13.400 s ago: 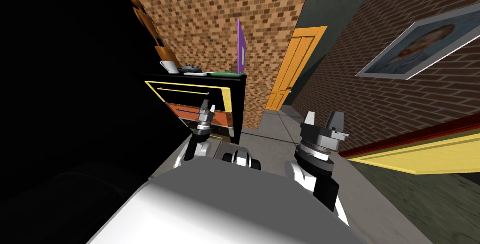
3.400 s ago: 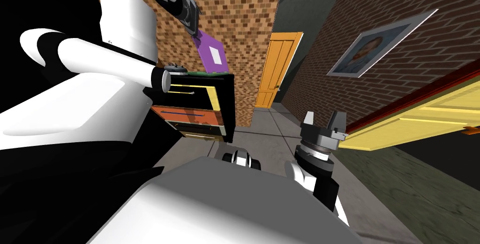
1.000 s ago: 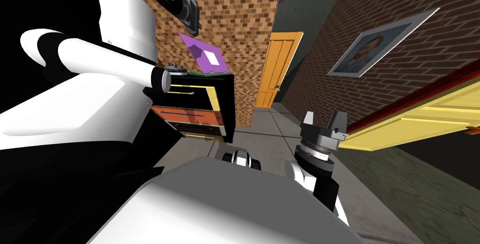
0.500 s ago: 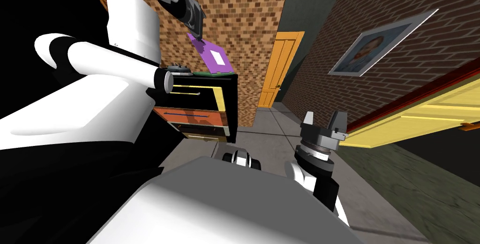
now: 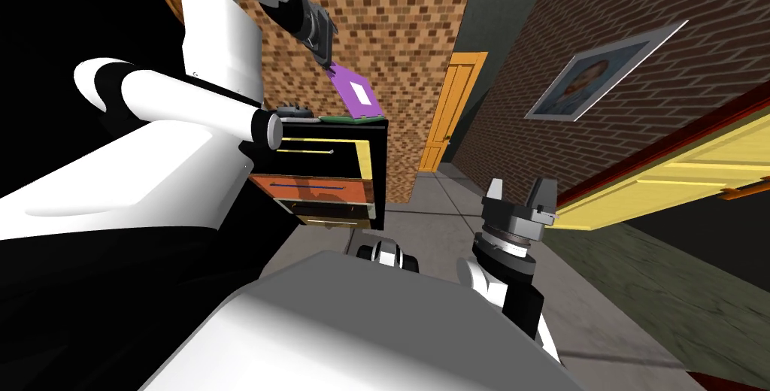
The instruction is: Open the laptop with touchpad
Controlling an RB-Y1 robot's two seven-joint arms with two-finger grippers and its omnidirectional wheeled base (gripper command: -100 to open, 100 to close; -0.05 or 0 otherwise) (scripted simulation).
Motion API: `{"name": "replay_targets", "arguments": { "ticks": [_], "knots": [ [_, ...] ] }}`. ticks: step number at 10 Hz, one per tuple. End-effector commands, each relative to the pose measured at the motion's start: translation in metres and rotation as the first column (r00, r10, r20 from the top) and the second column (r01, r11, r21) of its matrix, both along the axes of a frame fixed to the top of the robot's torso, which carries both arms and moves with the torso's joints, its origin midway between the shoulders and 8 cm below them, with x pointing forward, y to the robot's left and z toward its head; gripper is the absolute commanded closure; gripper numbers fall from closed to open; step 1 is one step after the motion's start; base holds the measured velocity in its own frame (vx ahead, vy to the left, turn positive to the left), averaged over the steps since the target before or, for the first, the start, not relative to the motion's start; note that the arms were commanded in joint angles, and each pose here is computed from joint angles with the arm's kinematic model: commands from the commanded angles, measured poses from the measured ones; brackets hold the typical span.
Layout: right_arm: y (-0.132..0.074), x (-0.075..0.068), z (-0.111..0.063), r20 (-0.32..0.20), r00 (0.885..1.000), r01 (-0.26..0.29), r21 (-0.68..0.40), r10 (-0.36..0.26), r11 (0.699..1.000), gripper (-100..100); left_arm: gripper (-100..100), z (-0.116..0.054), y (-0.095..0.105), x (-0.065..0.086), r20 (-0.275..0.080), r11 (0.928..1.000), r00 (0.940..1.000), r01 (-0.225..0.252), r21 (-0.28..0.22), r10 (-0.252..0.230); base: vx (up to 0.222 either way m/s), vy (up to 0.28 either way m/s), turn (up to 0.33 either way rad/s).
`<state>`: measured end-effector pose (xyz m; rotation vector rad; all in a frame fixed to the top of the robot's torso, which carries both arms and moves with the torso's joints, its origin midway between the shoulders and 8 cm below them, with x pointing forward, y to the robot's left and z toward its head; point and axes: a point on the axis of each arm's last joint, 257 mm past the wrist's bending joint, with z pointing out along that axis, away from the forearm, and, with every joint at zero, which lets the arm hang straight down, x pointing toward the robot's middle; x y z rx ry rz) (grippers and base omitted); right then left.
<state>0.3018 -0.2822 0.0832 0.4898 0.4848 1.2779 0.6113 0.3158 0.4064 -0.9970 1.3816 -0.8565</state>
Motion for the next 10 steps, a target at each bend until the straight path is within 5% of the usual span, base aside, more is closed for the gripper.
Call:
{"name": "replay_targets", "arguments": {
  "ticks": [1,3,10],
  "knots": [
    [0.000,0.000,0.000,0.000,1.000,0.000,0.000,0.000,1.000,0,-100,-0.009,-0.008,0.004,-0.018,0.9992,0.9994,0.029,-0.027,-0.030,-0.056,0.149,-0.046],
    [0.000,0.000,0.000,0.000,1.000,0.000,0.000,0.000,1.000,0,-100,-0.006,-0.014,0.003,-0.011,0.9986,0.9990,0.044,-0.028,-0.044,-0.029,0.106,-0.036],
    [0.000,0.000,0.000,0.000,1.000,0.000,0.000,0.000,1.000,0,-100,-0.003,-0.071,-0.002,-0.019,0.9994,0.9994,-0.028,-0.019,0.027,0.015,0.127,-0.116]
  ]
}}
